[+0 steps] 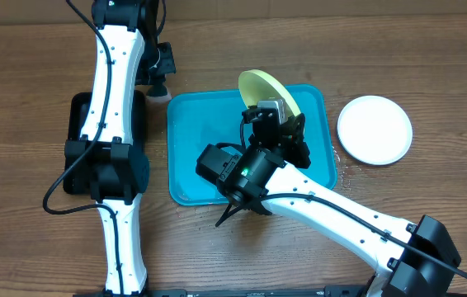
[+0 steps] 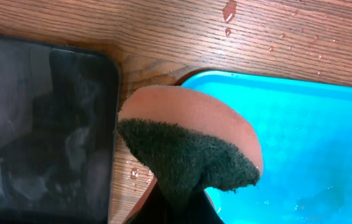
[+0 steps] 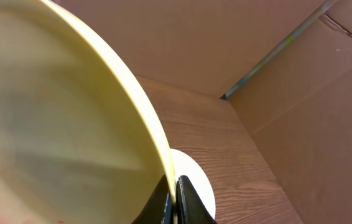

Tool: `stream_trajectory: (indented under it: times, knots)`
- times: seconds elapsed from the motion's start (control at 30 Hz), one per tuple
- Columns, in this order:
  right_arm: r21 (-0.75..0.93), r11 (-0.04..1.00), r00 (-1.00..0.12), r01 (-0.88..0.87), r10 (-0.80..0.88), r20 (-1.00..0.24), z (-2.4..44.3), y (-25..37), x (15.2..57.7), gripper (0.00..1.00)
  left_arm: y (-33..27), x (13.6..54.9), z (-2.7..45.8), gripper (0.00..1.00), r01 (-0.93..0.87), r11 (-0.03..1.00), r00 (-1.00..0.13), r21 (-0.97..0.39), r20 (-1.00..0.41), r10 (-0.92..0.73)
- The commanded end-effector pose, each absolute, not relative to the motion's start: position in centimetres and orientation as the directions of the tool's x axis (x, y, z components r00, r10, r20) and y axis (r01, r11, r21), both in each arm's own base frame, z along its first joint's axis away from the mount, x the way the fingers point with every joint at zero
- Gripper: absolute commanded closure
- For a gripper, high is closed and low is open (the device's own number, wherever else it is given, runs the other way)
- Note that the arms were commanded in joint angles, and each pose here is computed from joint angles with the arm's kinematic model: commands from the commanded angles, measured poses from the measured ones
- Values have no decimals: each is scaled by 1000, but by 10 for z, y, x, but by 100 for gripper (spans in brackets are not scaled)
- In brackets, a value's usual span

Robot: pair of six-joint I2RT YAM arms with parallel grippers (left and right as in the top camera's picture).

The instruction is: Clean dirty plates on tray and stack at the side

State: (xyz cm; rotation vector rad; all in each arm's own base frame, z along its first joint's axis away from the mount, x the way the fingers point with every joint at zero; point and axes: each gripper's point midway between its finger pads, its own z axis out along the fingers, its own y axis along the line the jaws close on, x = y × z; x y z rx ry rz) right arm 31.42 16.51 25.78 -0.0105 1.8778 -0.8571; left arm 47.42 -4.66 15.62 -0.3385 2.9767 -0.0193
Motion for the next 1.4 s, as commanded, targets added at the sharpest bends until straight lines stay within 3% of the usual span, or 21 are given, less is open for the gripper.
stream_trajectory:
  times: [0.0, 0.47, 0.67, 0.77, 0.87, 0.97, 1.07, 1.37]
  knots:
    - [-522, 758, -424, 391, -355, -833, 270, 167, 315, 96, -52, 474, 162, 96, -194, 980, -968, -40, -154, -198]
    - [-451, 802, -454, 392, -258, -853, 256, 168, 312, 96, -52, 474, 162, 96, -194, 980, -968, -39, -154, -198]
    - [-322, 835, -536, 446, -39, -843, 227, 155, 317, 96, -52, 474, 162, 96, -194, 980, -968, -39, -153, -198]
    - [-294, 884, -700, 363, 50, -712, 192, 158, 323, 96, -52, 474, 162, 96, -194, 980, -968, -39, -153, -198]
    - [-87, 949, -838, 304, 223, -499, 153, 178, 328, 96, -52, 474, 162, 96, -194, 980, -968, -40, -153, -198]
    - [124, 929, -862, 347, 369, -349, 130, 192, 338, 96, -53, 474, 162, 96, -198, 979, -967, -44, -153, -202]
    - [223, 904, -863, 366, 419, -281, 106, 195, 346, 96, -54, 474, 163, 96, -198, 979, -967, -51, -153, -204]
    - [242, 874, -873, 422, 464, -151, 41, 196, 327, 96, -57, 476, 163, 96, -192, 980, -967, -54, -160, -198]
